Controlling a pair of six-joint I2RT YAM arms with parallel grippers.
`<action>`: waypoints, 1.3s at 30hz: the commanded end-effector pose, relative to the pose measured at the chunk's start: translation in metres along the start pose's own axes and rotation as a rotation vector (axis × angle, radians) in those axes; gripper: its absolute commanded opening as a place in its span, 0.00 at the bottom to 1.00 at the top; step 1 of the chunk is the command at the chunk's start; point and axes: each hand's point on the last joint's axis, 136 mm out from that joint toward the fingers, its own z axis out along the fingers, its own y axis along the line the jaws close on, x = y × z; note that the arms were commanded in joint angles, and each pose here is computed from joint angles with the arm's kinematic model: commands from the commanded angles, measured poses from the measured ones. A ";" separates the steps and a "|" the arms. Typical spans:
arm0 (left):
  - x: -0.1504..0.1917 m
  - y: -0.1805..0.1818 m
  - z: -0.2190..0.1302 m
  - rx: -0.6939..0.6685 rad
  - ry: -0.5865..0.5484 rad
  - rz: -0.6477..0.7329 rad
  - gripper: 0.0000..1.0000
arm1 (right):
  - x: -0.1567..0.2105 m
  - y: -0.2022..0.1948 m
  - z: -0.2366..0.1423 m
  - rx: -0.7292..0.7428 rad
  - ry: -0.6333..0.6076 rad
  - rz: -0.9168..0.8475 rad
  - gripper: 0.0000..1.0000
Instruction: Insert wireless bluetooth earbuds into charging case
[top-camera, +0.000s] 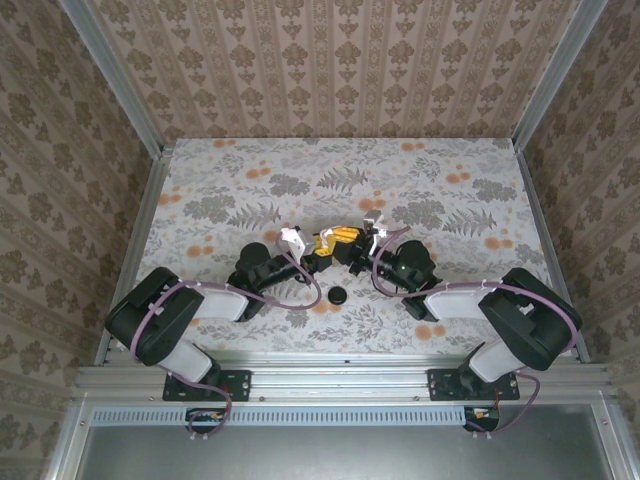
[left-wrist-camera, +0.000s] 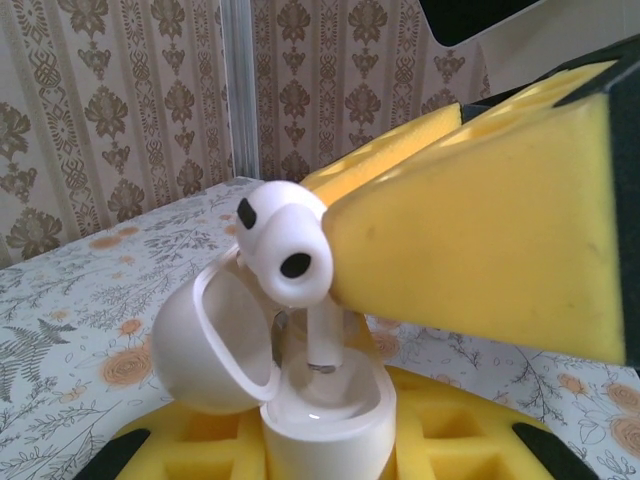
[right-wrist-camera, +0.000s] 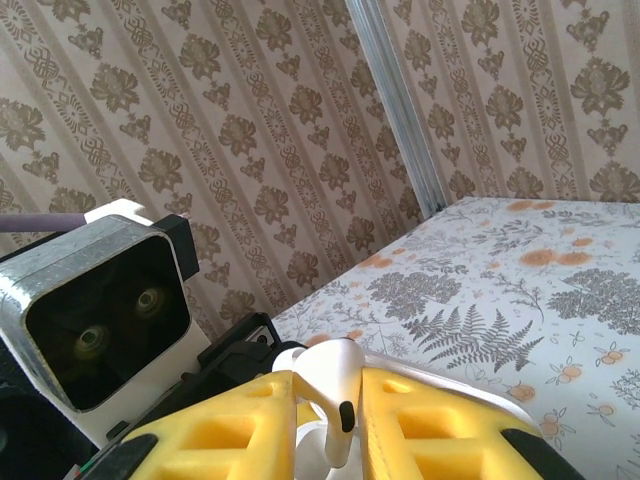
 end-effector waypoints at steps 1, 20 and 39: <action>-0.027 -0.003 -0.001 0.000 -0.079 0.048 0.13 | 0.002 0.005 -0.003 -0.011 -0.008 0.020 0.22; -0.033 -0.003 -0.002 0.001 -0.094 0.067 0.13 | 0.019 0.007 0.004 -0.035 0.043 0.062 0.22; -0.034 -0.006 -0.005 0.001 -0.094 0.131 0.13 | 0.033 0.007 0.005 -0.045 0.089 0.108 0.22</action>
